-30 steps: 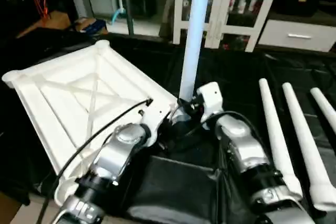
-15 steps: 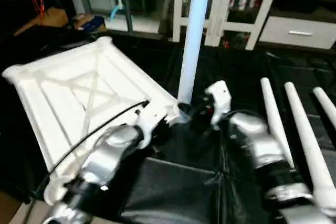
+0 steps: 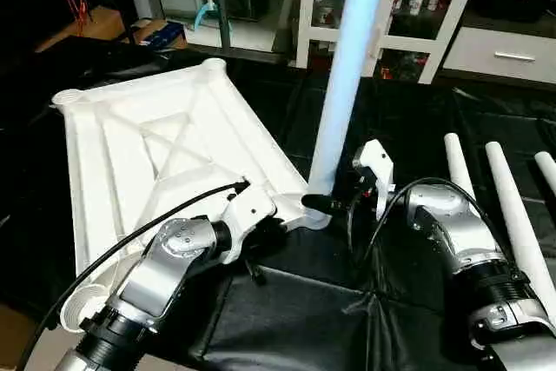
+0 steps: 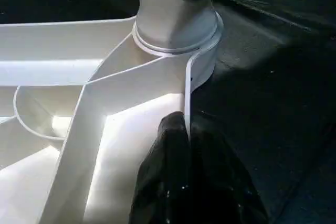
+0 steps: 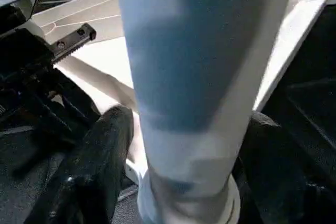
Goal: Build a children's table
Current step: Rotate leg to tighten
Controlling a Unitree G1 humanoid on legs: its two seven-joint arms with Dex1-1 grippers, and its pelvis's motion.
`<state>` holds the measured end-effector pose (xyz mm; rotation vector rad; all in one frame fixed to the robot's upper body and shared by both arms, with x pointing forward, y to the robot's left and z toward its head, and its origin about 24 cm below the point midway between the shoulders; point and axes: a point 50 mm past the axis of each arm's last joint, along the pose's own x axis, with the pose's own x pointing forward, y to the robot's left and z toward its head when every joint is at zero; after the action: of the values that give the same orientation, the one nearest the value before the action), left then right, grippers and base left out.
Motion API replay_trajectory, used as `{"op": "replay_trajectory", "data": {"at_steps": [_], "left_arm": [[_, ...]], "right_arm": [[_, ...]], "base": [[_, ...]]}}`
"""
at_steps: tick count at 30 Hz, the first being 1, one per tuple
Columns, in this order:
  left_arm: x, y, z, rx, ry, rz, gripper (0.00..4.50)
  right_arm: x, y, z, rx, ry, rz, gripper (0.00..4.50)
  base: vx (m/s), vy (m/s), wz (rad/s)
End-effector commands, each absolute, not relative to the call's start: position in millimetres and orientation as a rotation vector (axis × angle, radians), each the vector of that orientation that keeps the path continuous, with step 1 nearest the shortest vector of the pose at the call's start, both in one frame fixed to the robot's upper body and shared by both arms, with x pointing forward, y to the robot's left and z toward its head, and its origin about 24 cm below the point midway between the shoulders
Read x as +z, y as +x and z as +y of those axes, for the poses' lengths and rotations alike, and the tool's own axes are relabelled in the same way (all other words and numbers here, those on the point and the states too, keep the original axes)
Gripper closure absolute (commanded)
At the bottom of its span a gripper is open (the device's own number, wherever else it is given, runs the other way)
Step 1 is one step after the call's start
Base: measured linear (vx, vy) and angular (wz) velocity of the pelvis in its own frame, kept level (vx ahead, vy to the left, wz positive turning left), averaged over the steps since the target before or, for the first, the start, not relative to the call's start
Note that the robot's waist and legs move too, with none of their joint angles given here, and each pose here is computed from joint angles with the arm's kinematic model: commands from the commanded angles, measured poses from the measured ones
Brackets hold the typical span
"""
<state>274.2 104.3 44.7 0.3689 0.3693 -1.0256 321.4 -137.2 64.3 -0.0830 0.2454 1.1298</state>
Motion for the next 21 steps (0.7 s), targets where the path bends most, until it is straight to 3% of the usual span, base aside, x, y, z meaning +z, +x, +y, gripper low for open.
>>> {"op": "replay_trajectory", "data": {"at_steps": [1, 11, 21], "left_arm": [[51.2, 271.4, 96.6, -1.072, 0.351, 0.313, 4.5], [49.9, 270.3, 99.0, -1.066, 0.355, 0.325, 4.5], [47.5, 284.9, 97.7, -0.933, 0.369, 0.342, 4.5]], "right_arm": [[65.8, 321.1, -133.9, 1.138, -0.075, 0.231, 1.74], [64.5, 319.9, -136.5, 1.14, -0.069, 0.246, 2.54], [45.8, 321.8, -126.0, 0.96, -0.091, 0.284, 2.62]], "base": [[0.0, 0.0, 0.0], [0.0, 0.0, 0.0], [0.0, 0.0, 0.0]]}}
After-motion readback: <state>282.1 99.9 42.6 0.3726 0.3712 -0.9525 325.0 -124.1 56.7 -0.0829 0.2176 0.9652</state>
